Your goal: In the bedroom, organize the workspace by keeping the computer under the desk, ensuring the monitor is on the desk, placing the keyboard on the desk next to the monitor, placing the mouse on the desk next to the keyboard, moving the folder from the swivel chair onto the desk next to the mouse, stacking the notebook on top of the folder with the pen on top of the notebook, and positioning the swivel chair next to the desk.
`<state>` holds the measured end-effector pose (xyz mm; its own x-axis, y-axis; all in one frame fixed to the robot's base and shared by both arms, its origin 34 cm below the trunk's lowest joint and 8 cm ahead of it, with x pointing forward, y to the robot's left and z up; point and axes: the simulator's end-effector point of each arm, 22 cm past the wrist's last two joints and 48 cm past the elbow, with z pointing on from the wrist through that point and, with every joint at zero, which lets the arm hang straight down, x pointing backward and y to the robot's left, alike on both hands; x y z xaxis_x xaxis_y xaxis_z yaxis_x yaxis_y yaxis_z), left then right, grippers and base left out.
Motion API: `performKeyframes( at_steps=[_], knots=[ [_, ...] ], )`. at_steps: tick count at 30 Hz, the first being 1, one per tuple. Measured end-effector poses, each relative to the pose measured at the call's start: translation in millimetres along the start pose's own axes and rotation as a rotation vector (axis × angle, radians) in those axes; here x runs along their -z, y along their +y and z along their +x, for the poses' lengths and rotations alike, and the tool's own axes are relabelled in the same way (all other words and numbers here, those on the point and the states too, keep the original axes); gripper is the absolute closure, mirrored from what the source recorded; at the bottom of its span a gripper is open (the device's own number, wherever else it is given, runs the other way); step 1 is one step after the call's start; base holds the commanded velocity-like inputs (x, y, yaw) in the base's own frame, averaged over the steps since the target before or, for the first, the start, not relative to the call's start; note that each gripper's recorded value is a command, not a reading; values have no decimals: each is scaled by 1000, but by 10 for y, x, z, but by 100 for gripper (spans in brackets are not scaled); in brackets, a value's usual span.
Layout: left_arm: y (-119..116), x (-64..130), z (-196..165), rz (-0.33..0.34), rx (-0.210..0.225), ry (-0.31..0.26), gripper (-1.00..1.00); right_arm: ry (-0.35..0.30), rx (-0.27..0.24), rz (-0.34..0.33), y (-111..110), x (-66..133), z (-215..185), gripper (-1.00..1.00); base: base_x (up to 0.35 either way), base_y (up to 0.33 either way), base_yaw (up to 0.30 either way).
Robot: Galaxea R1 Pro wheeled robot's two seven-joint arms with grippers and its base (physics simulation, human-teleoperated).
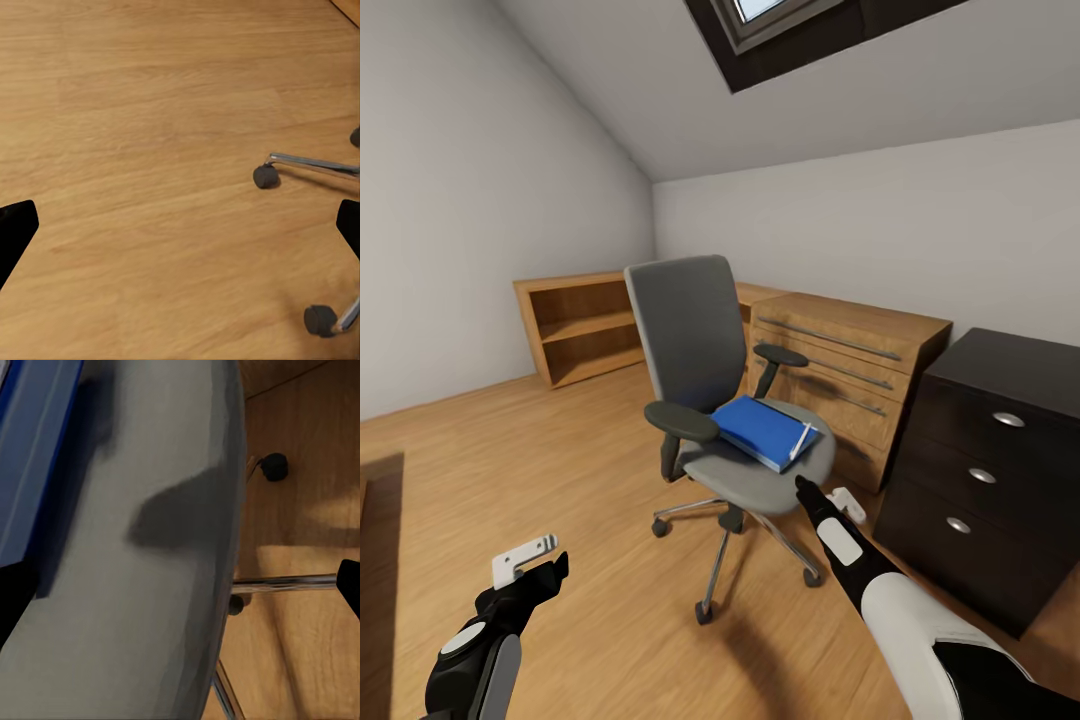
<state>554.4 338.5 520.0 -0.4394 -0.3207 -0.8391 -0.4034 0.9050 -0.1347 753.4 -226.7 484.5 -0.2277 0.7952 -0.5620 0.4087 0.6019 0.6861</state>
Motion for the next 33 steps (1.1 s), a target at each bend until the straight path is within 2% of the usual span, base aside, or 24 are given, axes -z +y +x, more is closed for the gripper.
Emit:
performKeyframes(
  at_steps=[11, 19, 28, 33],
  knots=[
    [0, -1, 4, 0, 0, 2, -100, 1, -1, 5, -31, -4, -15, -100, 22, 0, 0],
    [0, 1, 0, -1, 0, 0, -100, 2, -1, 5, -30, -3, -17, -100, 172, 0, 0],
    [-6, 0, 7, 0, -1, 2, -100, 5, -3, 5, -29, -4, -1, -100, 31, 0, 0],
    [-4, 0, 6, 0, -1, 2, -100, 44, -2, 7, -37, -2, 82, -100, 2, 0, 0]
  ],
)
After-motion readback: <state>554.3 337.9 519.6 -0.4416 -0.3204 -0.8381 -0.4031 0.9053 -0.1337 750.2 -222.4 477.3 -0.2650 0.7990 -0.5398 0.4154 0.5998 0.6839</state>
